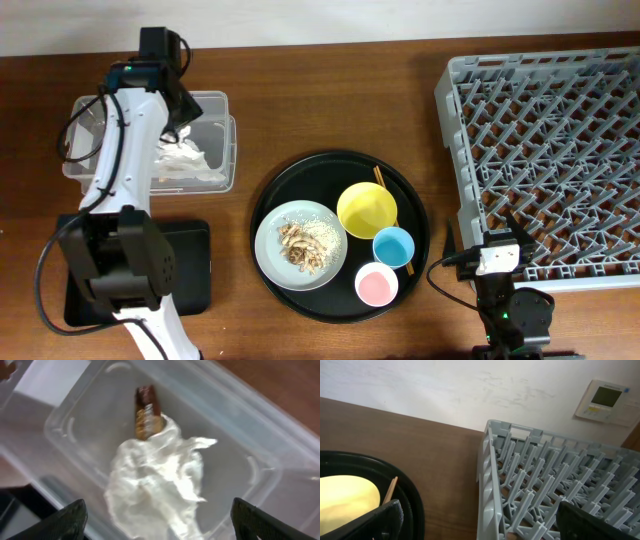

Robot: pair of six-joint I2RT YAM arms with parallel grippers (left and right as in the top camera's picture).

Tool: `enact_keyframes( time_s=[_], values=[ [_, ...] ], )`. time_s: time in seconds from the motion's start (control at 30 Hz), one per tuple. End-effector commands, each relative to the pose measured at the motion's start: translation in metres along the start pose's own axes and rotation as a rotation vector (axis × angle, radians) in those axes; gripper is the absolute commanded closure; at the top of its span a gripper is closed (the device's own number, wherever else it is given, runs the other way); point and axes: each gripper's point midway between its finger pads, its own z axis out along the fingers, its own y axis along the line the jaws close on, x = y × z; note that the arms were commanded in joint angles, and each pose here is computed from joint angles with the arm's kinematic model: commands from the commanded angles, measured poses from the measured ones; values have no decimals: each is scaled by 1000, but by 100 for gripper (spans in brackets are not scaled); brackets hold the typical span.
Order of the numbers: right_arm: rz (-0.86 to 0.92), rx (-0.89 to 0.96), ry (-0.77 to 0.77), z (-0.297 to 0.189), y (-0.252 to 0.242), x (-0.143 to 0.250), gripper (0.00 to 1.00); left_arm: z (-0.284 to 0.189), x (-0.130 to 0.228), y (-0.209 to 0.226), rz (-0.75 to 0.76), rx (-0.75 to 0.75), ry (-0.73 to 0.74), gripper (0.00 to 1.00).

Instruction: Sort waste into correct bins and load items into the dishwasher rack

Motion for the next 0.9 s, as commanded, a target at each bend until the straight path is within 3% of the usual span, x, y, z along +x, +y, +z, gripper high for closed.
enact_keyframes(
  time_s=[0.0,0.1,0.27,0.43,0.77,0.87],
  values=[
    [5,-5,5,0,1,3,1,0,11,21,-33,8,101,9],
    [5,-5,5,0,1,2,1,-18,14,37,-94,23,130,9],
    [5,-5,5,0,1,2,1,-95,7,65,-143,108,29,9],
    [5,-5,5,0,1,2,1,-142,23,93,-151,123,6,9],
    [5,-5,5,0,1,2,1,-174,72,133,-136,97,46,9],
    [5,-5,5,0,1,2,1,-171,94,146,-192,75,58,9]
  ],
)
